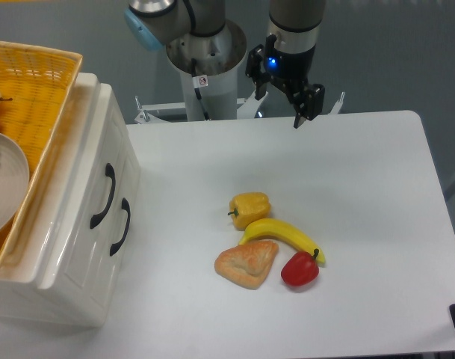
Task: Slide the top white drawer open
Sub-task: 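Move the gripper toward the white cabinet and open it wider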
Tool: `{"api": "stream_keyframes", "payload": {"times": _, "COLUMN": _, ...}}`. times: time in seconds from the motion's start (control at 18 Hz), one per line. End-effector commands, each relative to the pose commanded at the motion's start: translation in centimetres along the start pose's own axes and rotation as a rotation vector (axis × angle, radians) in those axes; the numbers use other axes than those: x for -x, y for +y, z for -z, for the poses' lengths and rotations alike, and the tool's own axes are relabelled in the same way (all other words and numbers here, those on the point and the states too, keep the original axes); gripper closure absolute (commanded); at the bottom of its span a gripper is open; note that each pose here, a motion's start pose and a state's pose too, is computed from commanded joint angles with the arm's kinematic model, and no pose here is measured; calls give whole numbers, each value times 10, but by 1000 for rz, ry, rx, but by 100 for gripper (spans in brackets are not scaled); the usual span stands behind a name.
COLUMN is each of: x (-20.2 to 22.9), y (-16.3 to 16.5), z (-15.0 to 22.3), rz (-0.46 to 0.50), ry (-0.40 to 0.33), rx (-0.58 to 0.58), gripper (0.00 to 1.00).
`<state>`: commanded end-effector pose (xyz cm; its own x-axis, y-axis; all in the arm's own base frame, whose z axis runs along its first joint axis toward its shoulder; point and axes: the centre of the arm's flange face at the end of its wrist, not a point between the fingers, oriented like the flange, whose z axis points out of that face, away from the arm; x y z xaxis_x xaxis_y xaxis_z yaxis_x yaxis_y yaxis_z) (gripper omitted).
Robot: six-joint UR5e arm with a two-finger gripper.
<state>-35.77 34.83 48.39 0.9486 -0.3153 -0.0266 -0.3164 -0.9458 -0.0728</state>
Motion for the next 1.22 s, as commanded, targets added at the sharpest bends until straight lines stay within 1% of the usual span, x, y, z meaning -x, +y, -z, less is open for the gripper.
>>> {"api": "stream_keyframes", "payload": {"times": 0.28, "x": 0, "y": 0, "z": -1, "rz": 2, "ry": 1, "rx": 0, "gripper": 0}}
{"api": "stream_keyframes", "payload": {"times": 0.44, "x": -3, "y": -6, "z": -1, "rz": -12, "ry": -1, "rx": -5, "gripper": 0}}
{"api": "stream_keyframes", "payload": {"times": 0.67, "x": -14, "y": -11, "z": -16, "rz": -19, "ry": 33, "rx": -11, "gripper": 0}}
{"api": "stream_keyframes", "payload": {"times": 0.83, "x": -20, "y": -15, "z": -18, "rz": 46, "ry": 43, "rx": -11, "gripper": 0}}
{"api": "stream_keyframes", "payload": {"times": 0.94, "x": -24, "y": -24, "z": -19, "rz": 57, "ry": 44, "rx": -16, "gripper": 0}}
{"api": "stream_keyframes", "payload": {"times": 1.11, "x": -26, "y": -26, "z": -20, "rz": 65, "ry": 54, "rx": -26, "gripper": 0}}
{"api": "stream_keyframes", "payload": {"times": 1.22, "x": -27, "y": -28, "z": -21, "rz": 113, "ry": 62, "rx": -47, "gripper": 0}}
